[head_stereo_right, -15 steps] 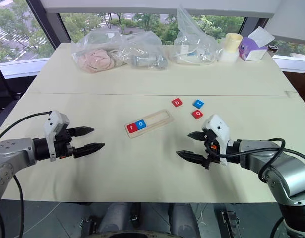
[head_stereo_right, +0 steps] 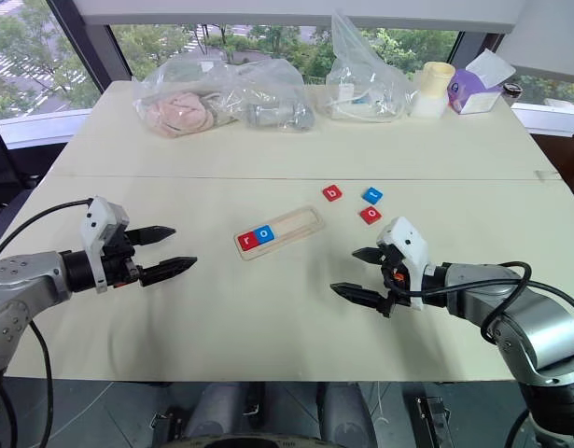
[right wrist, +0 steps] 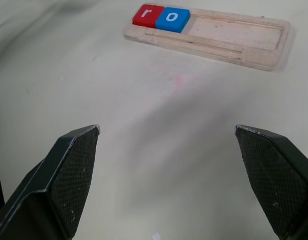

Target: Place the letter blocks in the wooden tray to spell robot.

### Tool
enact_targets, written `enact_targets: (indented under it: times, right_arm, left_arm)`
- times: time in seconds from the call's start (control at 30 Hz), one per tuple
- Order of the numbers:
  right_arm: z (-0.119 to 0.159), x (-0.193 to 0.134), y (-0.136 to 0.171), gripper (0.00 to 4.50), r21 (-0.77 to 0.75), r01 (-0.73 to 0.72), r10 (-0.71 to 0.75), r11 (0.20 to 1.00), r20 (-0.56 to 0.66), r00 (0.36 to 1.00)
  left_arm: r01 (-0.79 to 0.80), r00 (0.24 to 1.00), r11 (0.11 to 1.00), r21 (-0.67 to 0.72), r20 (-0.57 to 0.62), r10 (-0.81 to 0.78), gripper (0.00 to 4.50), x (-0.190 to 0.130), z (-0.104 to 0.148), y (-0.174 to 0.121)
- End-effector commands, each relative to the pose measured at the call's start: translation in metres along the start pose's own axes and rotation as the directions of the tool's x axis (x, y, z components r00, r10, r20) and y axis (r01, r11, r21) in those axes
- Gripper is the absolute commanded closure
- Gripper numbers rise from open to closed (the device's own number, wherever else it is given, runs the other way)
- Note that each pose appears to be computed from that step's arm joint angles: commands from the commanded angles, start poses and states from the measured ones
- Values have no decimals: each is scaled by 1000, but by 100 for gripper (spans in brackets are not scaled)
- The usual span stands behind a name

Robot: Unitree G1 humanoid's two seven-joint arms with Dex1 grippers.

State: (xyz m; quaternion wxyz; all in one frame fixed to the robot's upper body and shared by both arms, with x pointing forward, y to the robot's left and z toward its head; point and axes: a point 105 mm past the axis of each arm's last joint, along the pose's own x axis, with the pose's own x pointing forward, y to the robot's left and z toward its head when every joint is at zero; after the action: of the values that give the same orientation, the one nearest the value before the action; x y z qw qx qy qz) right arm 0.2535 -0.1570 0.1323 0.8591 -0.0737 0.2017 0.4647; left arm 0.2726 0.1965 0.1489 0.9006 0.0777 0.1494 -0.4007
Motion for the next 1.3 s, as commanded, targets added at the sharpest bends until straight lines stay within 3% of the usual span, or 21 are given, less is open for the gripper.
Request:
enact_targets:
  times: [0.03,0.23,0.43,0.73,1.23,1.3]
  right_arm:
    - [10,2,1,7,-42,3,-1,999,34,999]
    - [15,5,3,7,-48,-11,12,999,39,999]
    - [19,10,12,7,-56,-28,31,998,45,999]
    - [16,10,20,7,-35,17,-14,999,67,998]
    - [16,13,21,7,-23,31,-29,999,78,997]
    - [16,13,21,0,-25,31,-29,999,77,997]
  left_arm:
    - [-7,999,997,75,-32,10,0,-1,1,2]
    - [62,998,991,115,-29,-59,0,4,8,0]
    - [142,990,972,185,-30,-139,0,53,-4,-7]
    - [157,987,943,293,-69,-143,0,93,-24,-5]
    - [184,982,960,211,-69,-173,0,136,-49,-17]
    - [193,980,959,207,-80,-180,54,138,-54,-20]
